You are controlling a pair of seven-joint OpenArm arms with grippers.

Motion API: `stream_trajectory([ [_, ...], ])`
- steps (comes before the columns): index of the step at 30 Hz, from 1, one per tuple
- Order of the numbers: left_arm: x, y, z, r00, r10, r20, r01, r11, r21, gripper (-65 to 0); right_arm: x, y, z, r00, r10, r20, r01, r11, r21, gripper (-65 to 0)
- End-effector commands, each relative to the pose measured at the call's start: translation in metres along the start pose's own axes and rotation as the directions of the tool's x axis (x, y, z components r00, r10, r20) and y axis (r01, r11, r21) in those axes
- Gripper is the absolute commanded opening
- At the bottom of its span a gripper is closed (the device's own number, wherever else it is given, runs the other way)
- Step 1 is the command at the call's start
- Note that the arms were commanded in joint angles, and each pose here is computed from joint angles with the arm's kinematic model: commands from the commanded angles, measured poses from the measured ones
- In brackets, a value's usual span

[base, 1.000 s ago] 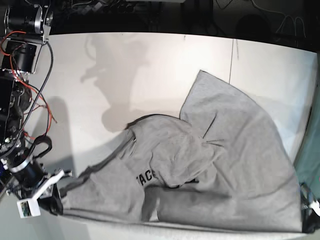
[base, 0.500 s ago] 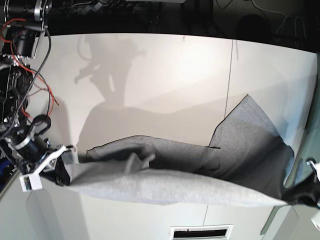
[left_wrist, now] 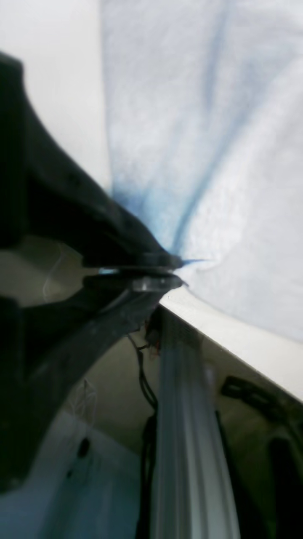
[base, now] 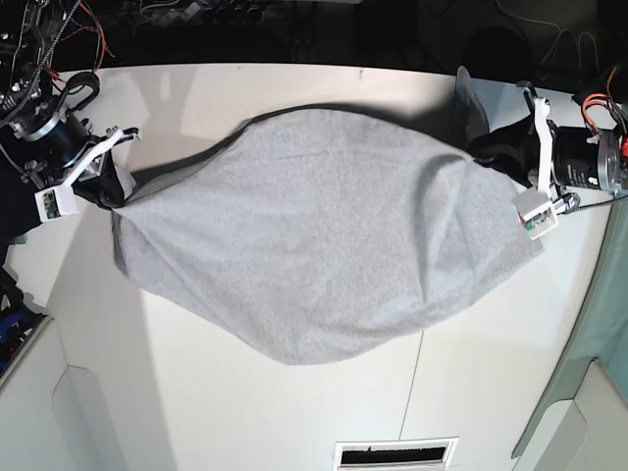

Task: Layout the t-shirt on the table in an organized manner, then fold the t-shirt properly
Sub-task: 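Lift the t-shirt with both grippers and stretch it apart, shaking it out, then lower the stretched t-shirt onto the table and release both grippers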

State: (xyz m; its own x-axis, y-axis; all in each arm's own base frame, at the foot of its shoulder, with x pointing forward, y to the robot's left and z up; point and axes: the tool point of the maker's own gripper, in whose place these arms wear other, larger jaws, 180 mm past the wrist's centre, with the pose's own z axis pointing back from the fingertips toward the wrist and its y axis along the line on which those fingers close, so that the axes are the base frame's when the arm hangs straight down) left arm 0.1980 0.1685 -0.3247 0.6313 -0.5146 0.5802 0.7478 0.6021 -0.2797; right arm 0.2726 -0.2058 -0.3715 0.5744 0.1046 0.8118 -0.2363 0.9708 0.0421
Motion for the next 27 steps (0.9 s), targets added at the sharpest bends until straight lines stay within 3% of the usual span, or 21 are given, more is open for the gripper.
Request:
stream_trajectory([
  [1, 0.003, 0.001, 0.004, 1.000, -0.001, 0.019, 0.001, 1.000, -0.001, -65.0, 0.008, -0.004, 0.003, 0.999, 0.003, 0.035, -0.003, 1.000, -0.003, -65.0],
  [6, -0.017, -0.008, -0.008, 0.997, 0.083, 0.007, -0.082, 0.996, -0.036, -64.7, -0.018, -0.006, -0.001, 0.998, -0.053, -0.022, 0.053, 0.999, 0.003, -65.0],
  [10, -0.023, -0.010, -0.013, 0.993, 0.121, 0.013, -0.120, 0.992, -0.047, -50.2, -0.024, -0.007, -0.004, 0.995, -0.101, -0.010, 0.101, 0.995, 0.012, -42.1],
  [12, -0.020, -0.007, -0.012, 0.992, 0.120, 0.028, -0.119, 0.992, -0.042, -45.3, -0.019, -0.009, -0.003, 0.994, -0.111, 0.013, 0.111, 0.994, 0.007, -37.3],
  [19, 0.012, 0.023, 0.013, 0.986, 0.081, 0.148, -0.091, 0.994, 0.060, -44.7, 0.038, -0.025, -0.008, 0.972, -0.125, 0.200, 0.128, 0.992, -0.002, -37.2],
  [27, 0.049, 0.051, 0.044, 0.959, 0.022, 0.282, -0.070, 0.984, 0.164, -44.7, 0.127, -0.038, -0.023, 0.930, -0.045, 0.366, 0.065, 0.997, -0.043, -37.2],
])
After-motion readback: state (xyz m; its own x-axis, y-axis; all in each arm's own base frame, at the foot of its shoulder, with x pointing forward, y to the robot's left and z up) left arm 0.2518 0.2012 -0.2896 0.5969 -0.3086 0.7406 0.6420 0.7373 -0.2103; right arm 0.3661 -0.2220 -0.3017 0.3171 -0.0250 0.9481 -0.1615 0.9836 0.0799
